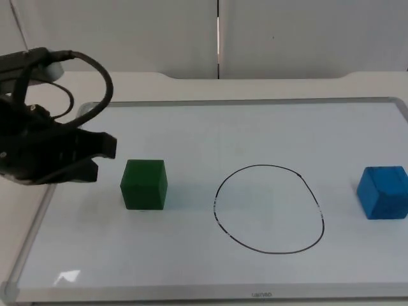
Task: Push the two cubes into the marked area.
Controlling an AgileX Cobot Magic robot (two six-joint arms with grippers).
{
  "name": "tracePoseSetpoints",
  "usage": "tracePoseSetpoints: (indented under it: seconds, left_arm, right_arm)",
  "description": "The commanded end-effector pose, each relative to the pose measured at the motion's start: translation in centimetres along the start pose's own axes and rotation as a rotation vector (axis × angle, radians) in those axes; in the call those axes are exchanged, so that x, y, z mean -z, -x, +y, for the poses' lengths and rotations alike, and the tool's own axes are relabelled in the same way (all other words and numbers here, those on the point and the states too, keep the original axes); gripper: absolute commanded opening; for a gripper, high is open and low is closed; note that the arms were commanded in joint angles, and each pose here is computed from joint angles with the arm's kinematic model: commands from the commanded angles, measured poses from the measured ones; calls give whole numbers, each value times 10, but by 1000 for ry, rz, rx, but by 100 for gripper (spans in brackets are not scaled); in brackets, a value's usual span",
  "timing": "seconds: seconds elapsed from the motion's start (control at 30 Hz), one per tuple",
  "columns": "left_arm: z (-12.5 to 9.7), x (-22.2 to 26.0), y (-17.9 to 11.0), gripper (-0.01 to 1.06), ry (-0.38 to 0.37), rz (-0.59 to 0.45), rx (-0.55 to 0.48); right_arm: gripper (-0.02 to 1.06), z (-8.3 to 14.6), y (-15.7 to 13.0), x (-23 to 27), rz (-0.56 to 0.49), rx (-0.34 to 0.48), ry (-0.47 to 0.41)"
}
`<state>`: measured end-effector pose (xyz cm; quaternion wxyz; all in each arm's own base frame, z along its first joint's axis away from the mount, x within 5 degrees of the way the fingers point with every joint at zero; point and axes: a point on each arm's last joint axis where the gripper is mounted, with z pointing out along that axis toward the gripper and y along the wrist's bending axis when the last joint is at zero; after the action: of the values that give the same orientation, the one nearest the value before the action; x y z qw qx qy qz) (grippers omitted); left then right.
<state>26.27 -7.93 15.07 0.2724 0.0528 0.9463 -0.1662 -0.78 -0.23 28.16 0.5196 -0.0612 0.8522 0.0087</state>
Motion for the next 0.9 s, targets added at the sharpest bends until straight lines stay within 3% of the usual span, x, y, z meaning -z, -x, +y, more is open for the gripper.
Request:
tracePoseSetpoints:
  seconds: [0.0,0.5,0.87]
  left_arm:
    - [0,-7,7,0,8,-6,11]
    - [18,-54,24,0,121,13,37]
    - [25,-80,10,0,120,105,33]
  right_arm:
    - [105,0,-1,-1,-2,-1,-5]
    - [105,0,-1,-1,-2,-1,-5]
    - [105,0,-1,-1,-2,-1,-5]
